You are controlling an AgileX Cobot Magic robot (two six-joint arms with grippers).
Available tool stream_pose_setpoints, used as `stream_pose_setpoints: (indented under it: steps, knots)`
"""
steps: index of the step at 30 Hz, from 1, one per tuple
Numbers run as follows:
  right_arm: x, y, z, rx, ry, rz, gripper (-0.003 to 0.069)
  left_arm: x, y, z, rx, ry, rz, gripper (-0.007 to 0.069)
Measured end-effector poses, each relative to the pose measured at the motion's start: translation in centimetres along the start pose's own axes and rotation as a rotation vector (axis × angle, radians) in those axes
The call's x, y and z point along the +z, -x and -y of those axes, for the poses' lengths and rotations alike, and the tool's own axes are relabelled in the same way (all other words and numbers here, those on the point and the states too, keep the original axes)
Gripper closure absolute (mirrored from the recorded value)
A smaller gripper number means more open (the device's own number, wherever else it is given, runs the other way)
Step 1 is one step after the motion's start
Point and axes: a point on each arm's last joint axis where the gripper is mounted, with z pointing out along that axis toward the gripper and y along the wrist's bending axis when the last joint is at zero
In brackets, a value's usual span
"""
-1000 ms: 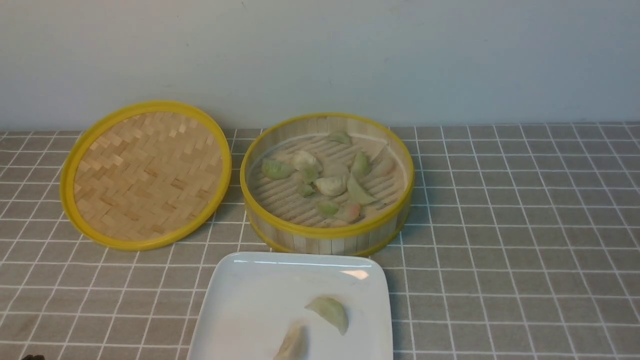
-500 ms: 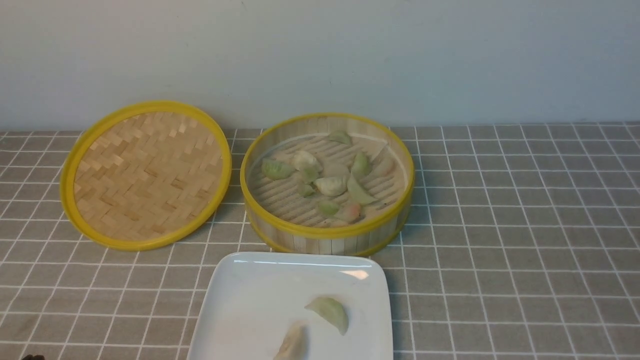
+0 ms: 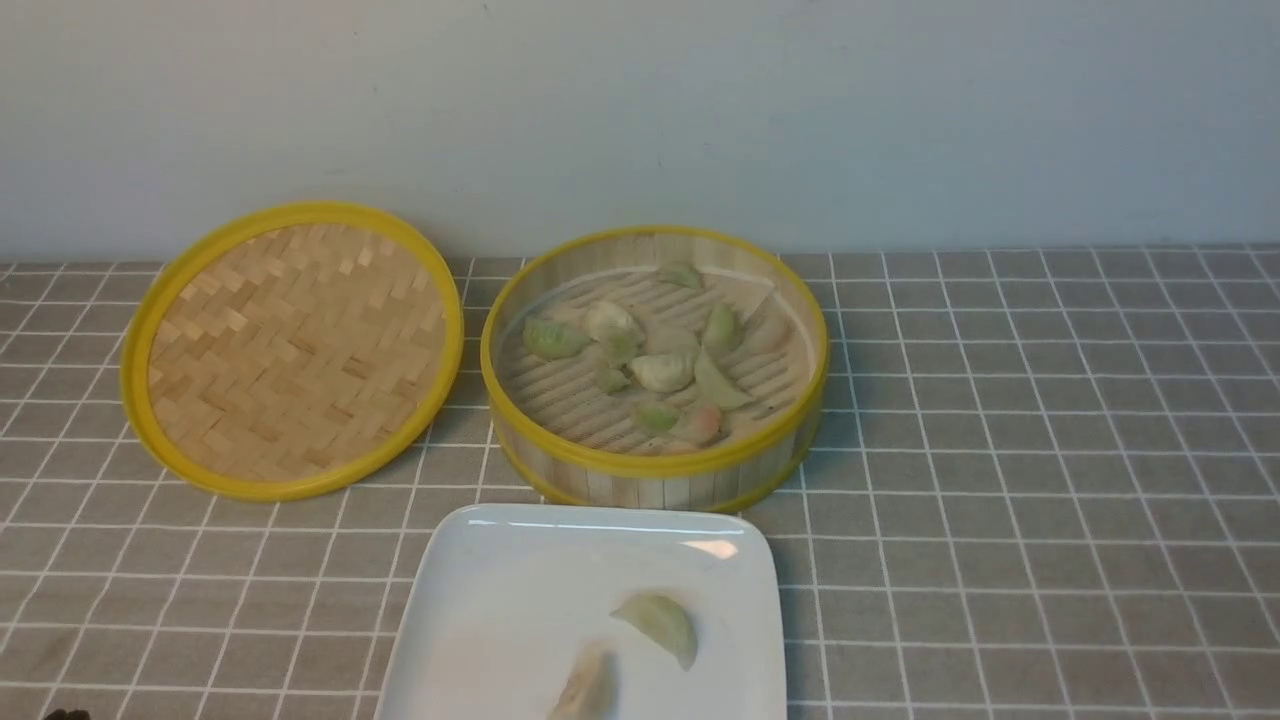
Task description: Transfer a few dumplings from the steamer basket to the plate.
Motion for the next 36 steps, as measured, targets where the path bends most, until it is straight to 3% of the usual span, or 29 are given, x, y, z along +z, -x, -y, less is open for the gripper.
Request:
stream_pose_setpoints:
  steps: [4, 36]
  knots:
    - [0.9, -3.3, 0.4, 0.009, -0.065, -0.100, 0.0673, 0.0, 0.0, 0.0, 0.000, 0.000, 0.000, 0.0630]
    - [1.1, -3.1, 0.4, 0.007, -0.071, -0.051, 0.0673, 0.0, 0.0, 0.0, 0.000, 0.000, 0.000, 0.0630]
